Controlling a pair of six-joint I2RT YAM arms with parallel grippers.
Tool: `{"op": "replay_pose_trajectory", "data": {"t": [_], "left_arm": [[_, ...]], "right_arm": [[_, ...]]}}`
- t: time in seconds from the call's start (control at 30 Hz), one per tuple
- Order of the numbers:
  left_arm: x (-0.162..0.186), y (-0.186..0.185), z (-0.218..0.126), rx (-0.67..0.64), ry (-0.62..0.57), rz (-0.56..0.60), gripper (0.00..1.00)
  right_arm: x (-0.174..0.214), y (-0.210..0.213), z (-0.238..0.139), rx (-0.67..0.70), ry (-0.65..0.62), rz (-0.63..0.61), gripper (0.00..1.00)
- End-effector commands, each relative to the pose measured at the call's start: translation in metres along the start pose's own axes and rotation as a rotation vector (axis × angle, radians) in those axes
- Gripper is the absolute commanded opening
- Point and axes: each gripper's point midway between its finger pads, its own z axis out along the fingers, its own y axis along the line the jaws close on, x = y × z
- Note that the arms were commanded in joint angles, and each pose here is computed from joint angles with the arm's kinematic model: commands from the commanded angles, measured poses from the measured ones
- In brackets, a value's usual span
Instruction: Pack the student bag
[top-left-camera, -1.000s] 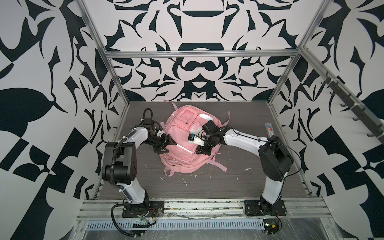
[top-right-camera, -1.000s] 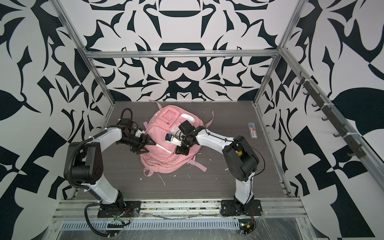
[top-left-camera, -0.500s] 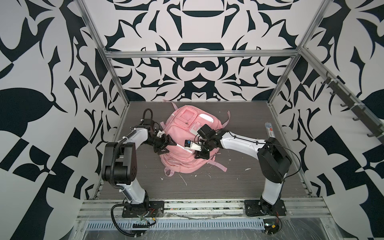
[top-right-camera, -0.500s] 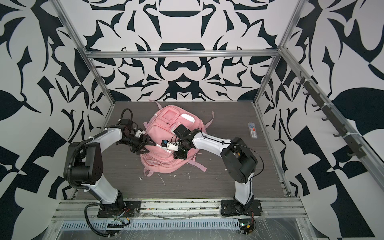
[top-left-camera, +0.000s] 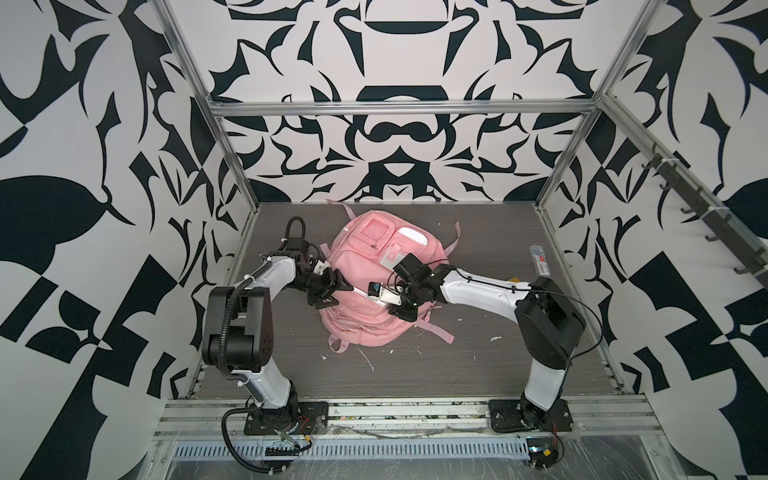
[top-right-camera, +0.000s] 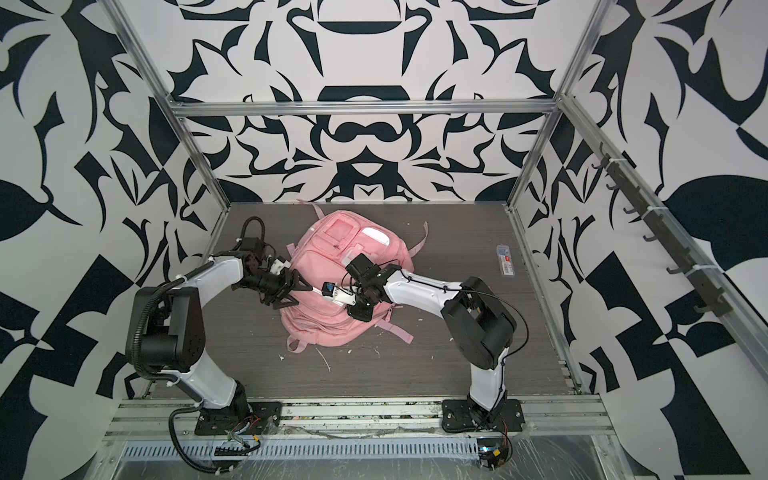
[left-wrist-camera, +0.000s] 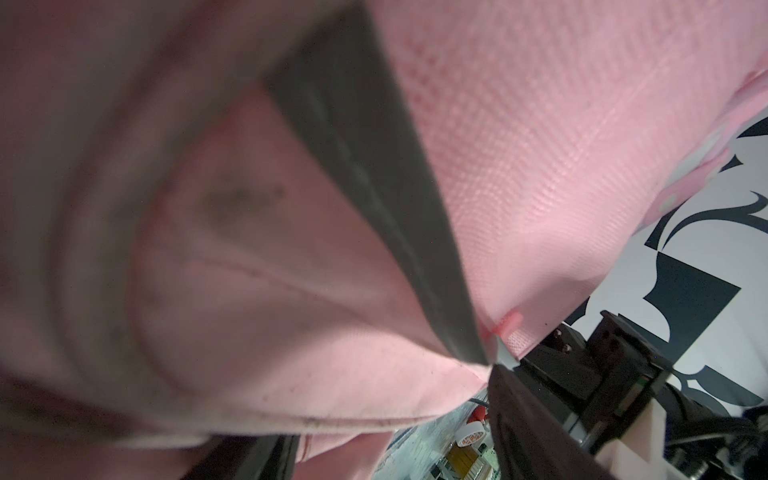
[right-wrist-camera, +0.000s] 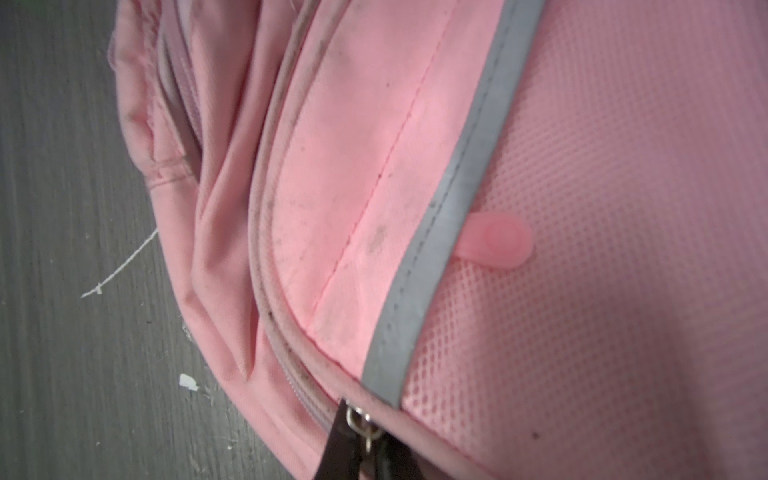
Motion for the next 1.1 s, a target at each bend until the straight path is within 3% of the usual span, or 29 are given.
{"op": "replay_pose_trajectory", "data": {"t": [0.0, 0.33, 0.5, 0.6, 0.73, 0.97, 1.07], "left_arm": [[0.014, 0.004, -0.001, -0.004, 0.012, -0.017, 0.7], [0.083, -0.004, 0.027, -0.059, 0.087, 0.036, 0.67], [0.106, -0.02, 0.01, -0.147, 0.054, 0.14, 0.67], [0.093, -0.038, -0.027, -0.245, -0.05, 0.283, 0.66], [0.064, -0.091, -0.06, -0.253, -0.119, 0.517, 0.69], [0.012, -0.16, -0.024, -0.174, -0.055, 0.795, 0.7], [0.005, -0.177, 0.007, -0.235, -0.004, 0.986, 0.72]], "right_arm": [[-0.011, -0.026, -0.027, 0.092, -0.077, 0.127, 0.0], [0.04, -0.064, -0.056, 0.205, -0.03, 0.449, 0.0], [0.068, -0.07, -0.076, 0.238, -0.032, 0.544, 0.0], [0.079, -0.063, -0.08, 0.238, -0.009, 0.513, 0.0], [0.088, -0.063, -0.084, 0.246, 0.01, 0.513, 0.0], [0.096, -0.067, -0.087, 0.251, 0.015, 0.573, 0.0], [0.099, -0.069, -0.089, 0.261, 0.027, 0.591, 0.0]]}}
